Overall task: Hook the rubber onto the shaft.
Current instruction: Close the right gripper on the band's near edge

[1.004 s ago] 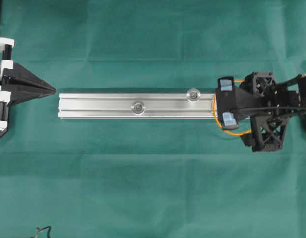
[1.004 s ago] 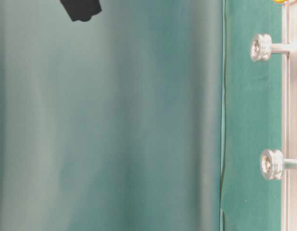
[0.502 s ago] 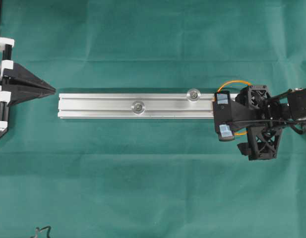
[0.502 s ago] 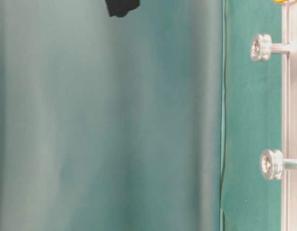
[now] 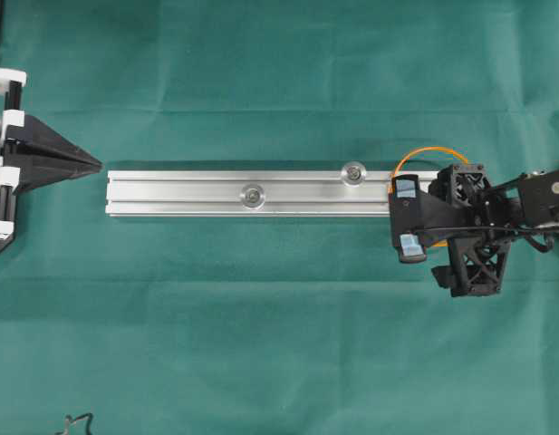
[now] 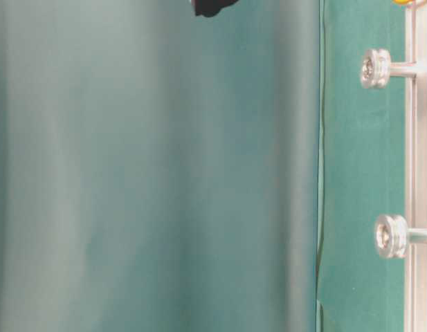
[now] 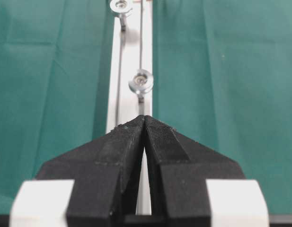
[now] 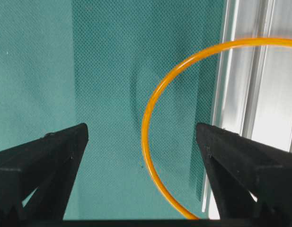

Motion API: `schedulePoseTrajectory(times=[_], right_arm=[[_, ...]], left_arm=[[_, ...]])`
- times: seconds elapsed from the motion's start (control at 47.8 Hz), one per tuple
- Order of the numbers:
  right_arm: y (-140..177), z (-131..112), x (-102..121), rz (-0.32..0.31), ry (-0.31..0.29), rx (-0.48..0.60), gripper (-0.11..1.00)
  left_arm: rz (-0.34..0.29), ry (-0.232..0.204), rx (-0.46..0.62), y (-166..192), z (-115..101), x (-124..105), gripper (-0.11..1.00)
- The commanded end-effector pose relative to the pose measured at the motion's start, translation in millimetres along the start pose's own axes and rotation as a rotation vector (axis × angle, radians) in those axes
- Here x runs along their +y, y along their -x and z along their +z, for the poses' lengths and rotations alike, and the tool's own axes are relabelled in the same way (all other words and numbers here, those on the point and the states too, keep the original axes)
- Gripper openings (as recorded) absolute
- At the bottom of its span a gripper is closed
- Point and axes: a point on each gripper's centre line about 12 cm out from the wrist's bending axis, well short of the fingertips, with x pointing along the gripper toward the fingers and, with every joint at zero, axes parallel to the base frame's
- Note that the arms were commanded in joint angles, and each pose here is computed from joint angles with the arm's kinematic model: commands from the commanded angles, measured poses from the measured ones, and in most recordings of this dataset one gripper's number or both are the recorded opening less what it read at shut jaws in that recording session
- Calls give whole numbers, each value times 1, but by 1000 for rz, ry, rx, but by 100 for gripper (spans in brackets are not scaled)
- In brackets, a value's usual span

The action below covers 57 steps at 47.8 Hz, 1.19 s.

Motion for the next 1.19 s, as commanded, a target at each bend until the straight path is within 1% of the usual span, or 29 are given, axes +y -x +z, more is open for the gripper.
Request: schedulePoseTrajectory(times=[0.0,0.314,0.837,0.962,1.025,1.067,1.109,1.171], right_arm=[[1,5,3,9,0,-24,99],[-8,2,2,4,0,-7,99],[-8,2,2,5,0,-10,99],[-8,1,2,4,0,-8,97],[-9,1,2,4,0,-7,93],[-9,1,2,4,0,-5,86],[-9,1,1,4,0,-5,78],[-9,1,2,4,1,-8,62]], left_arm=[[1,0,-31,2,13,0,0],[1,0,-29,2,12,0,0],[2,1,-29,2,12,0,0],[1,0,-29,2,12,0,0],[1,0,-29,2,12,0,0],[1,0,-29,2,12,0,0],[1,0,-29,2,12,0,0],[2,1,-29,2,12,0,0]])
